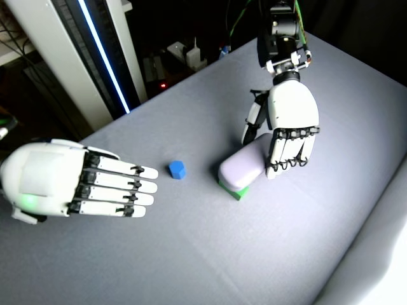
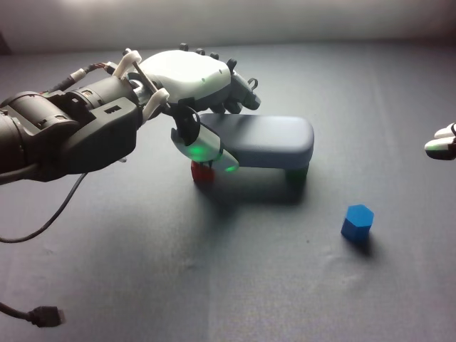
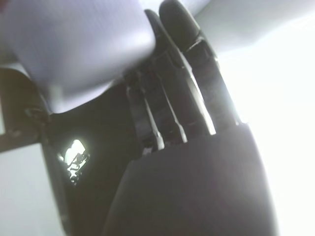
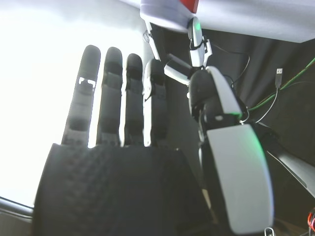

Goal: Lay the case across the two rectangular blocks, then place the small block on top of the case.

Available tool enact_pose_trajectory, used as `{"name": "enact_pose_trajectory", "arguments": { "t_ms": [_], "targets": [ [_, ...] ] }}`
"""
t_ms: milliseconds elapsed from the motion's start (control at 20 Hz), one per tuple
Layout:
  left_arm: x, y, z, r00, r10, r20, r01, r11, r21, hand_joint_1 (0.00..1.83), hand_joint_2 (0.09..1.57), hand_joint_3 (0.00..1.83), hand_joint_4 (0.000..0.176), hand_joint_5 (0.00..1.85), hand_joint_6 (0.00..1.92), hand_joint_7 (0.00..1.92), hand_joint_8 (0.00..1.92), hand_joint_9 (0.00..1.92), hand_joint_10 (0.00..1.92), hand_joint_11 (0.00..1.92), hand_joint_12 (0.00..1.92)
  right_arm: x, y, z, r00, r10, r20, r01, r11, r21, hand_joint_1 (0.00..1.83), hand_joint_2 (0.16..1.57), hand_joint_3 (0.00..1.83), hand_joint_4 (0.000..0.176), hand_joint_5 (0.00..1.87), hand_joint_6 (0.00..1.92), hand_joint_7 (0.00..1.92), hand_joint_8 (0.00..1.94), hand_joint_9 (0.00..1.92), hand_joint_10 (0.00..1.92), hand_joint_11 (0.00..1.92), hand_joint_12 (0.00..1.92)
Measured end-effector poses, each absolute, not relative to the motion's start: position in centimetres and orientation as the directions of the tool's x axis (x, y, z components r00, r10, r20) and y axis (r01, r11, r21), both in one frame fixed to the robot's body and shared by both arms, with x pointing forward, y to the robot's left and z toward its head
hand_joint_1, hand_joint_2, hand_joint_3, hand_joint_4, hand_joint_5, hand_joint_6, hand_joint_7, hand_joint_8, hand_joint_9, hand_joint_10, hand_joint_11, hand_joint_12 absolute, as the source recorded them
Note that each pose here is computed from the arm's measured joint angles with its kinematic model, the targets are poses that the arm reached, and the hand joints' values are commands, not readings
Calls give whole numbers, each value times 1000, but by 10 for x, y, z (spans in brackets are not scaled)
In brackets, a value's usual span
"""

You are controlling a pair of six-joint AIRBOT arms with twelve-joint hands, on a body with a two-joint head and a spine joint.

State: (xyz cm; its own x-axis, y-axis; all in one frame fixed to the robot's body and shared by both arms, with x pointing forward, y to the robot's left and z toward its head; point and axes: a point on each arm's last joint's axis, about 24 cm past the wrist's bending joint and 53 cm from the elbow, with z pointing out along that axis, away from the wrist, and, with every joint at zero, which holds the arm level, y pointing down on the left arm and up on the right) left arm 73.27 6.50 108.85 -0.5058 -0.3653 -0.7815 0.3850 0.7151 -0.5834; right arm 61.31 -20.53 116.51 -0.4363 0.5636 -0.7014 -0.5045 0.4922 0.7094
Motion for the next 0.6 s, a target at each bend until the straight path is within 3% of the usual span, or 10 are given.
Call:
{"name": "enact_pose_trajectory", "arguments": {
  "t_ms": [150, 200, 250, 300, 350, 400, 450, 500, 550, 600],
  "targets": [
    [732, 65, 1090, -505, -369, -780, 386, 712, -586, 929, 867, 0, 0, 556, 0, 673, 0, 800, 0, 457, 1089, 613, -205, 1165, -437, 565, -700, -504, 491, 711, 668, 1328, 3, 0, 487, 1, 447, 1, 443, 1, 161, 753],
    [731, 65, 1091, -506, -370, -779, 387, 710, -588, 887, 877, 5, 6, 504, 0, 629, 0, 776, 0, 423, 1076, 613, -205, 1165, -438, 565, -699, -503, 490, 712, 671, 1330, 2, 0, 486, 1, 452, 3, 448, 2, 167, 752],
    [731, 66, 1092, -502, -372, -781, 388, 710, -587, 859, 880, 5, 24, 461, 0, 538, 0, 671, 0, 350, 1046, 613, -206, 1165, -438, 566, -699, -503, 491, 712, 654, 1333, 3, 0, 474, 0, 440, 1, 442, 0, 159, 753],
    [730, 66, 1094, -501, -375, -780, 391, 706, -590, 851, 878, 1, 26, 443, 0, 495, 0, 628, 0, 314, 1085, 613, -205, 1165, -439, 566, -698, -503, 490, 712, 669, 1325, 0, 0, 483, 3, 453, 5, 457, 5, 173, 764],
    [728, 67, 1097, -498, -385, -777, 392, 699, -597, 896, 863, 0, 0, 457, 1, 498, 1, 607, 0, 276, 1127, 613, -205, 1165, -440, 567, -697, -502, 488, 714, 668, 1319, 0, 0, 490, 5, 459, 6, 467, 9, 188, 773],
    [725, 69, 1101, -491, -390, -779, 400, 693, -599, 866, 877, 1, 0, 456, 0, 510, 2, 615, 4, 288, 1176, 613, -205, 1165, -440, 567, -696, -502, 488, 714, 673, 1320, 0, 0, 483, 2, 446, 1, 444, 1, 161, 766],
    [721, 72, 1107, -479, -404, -779, 411, 681, -606, 845, 896, 1, 0, 424, 0, 472, 0, 539, 0, 179, 1201, 613, -205, 1165, -441, 567, -696, -500, 489, 715, 691, 1313, 0, 0, 488, 0, 449, 0, 452, 1, 154, 813],
    [715, 75, 1113, -469, -422, -776, 420, 667, -616, 852, 902, 0, 12, 417, 0, 451, 0, 494, 0, 96, 1152, 613, -205, 1165, -441, 567, -696, -501, 488, 715, 671, 1304, 0, 0, 492, 0, 460, 0, 469, 2, 151, 867],
    [707, 80, 1120, -453, -427, -783, 435, 661, -612, 837, 909, 3, 43, 396, 0, 418, 0, 433, 0, 19, 1117, 612, -204, 1165, -444, 565, -695, -503, 485, 715, 682, 1291, 0, 0, 500, 2, 469, 2, 486, 7, 158, 881],
    [699, 85, 1128, -427, -425, -798, 454, 662, -596, 833, 903, 0, 61, 403, 4, 414, 1, 413, 0, 3, 1109, 612, -204, 1165, -445, 564, -696, -504, 485, 715, 682, 1284, 0, 0, 508, 5, 477, 5, 499, 11, 172, 888]
  ]
}}
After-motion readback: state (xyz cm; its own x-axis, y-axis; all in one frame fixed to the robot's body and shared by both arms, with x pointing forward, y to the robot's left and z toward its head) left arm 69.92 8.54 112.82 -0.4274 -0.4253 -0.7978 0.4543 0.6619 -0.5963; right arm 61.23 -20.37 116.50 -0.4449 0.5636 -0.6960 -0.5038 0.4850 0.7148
